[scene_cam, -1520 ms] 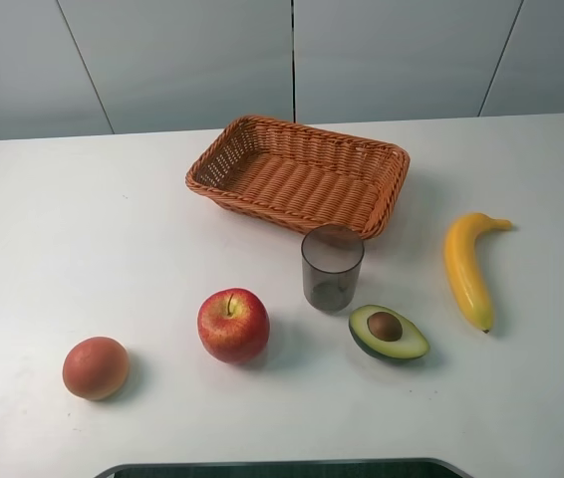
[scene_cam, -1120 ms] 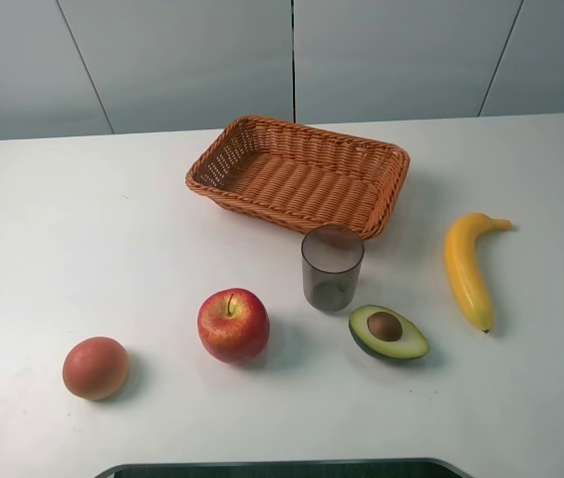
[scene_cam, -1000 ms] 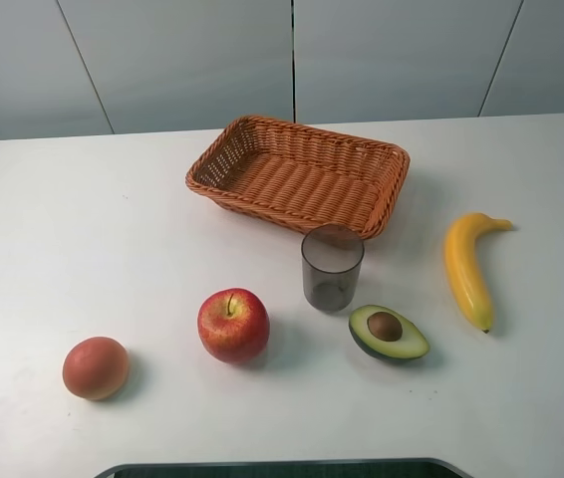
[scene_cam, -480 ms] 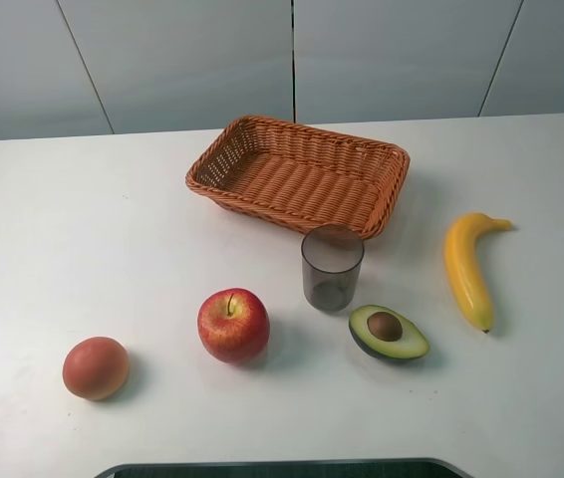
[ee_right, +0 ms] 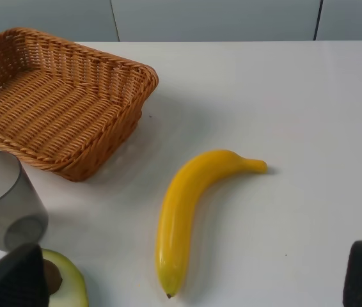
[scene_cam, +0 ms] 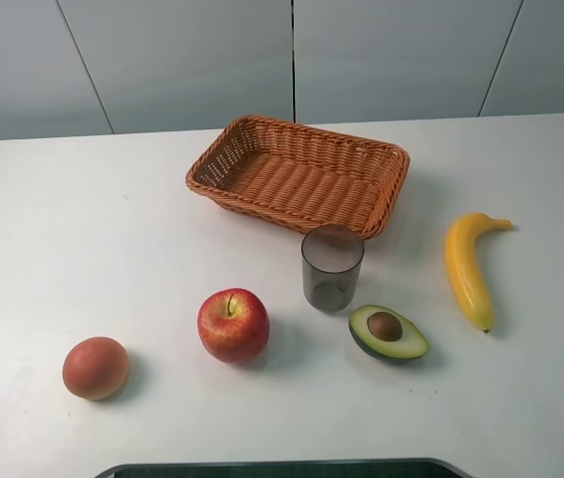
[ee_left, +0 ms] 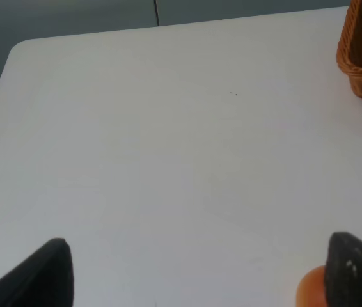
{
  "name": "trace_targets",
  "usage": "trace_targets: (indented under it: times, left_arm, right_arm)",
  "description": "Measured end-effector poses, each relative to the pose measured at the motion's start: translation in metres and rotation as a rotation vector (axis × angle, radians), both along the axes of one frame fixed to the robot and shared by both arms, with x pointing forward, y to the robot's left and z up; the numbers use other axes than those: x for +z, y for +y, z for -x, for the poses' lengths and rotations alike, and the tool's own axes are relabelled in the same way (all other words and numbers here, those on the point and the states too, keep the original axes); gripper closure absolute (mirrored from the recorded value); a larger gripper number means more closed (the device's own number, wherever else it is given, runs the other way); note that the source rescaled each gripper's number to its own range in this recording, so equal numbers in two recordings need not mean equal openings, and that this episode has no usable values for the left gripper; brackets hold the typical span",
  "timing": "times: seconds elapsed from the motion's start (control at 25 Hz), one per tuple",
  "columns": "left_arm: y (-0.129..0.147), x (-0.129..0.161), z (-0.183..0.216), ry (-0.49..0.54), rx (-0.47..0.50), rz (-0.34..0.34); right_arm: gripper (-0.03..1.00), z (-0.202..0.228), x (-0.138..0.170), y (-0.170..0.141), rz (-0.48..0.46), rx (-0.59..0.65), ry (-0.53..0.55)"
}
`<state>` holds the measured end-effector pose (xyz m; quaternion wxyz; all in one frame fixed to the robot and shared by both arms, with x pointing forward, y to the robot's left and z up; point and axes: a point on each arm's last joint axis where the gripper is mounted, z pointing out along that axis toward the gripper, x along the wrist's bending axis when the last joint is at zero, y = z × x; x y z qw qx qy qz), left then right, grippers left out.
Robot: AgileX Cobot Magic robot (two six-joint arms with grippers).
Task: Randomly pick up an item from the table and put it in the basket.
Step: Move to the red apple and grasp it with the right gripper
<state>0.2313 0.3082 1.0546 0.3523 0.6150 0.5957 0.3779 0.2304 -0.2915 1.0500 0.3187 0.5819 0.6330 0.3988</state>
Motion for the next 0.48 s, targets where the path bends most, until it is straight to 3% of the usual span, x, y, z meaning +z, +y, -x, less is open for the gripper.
trace_targets:
  times: [0.48]
  left_arm:
    - [0.0000,0.0000,0.0000,0.000,0.000,0.000]
  right_arm:
    - [-0.03,-0.0008,0.0002,0.0019,0.009,0.029,0.003]
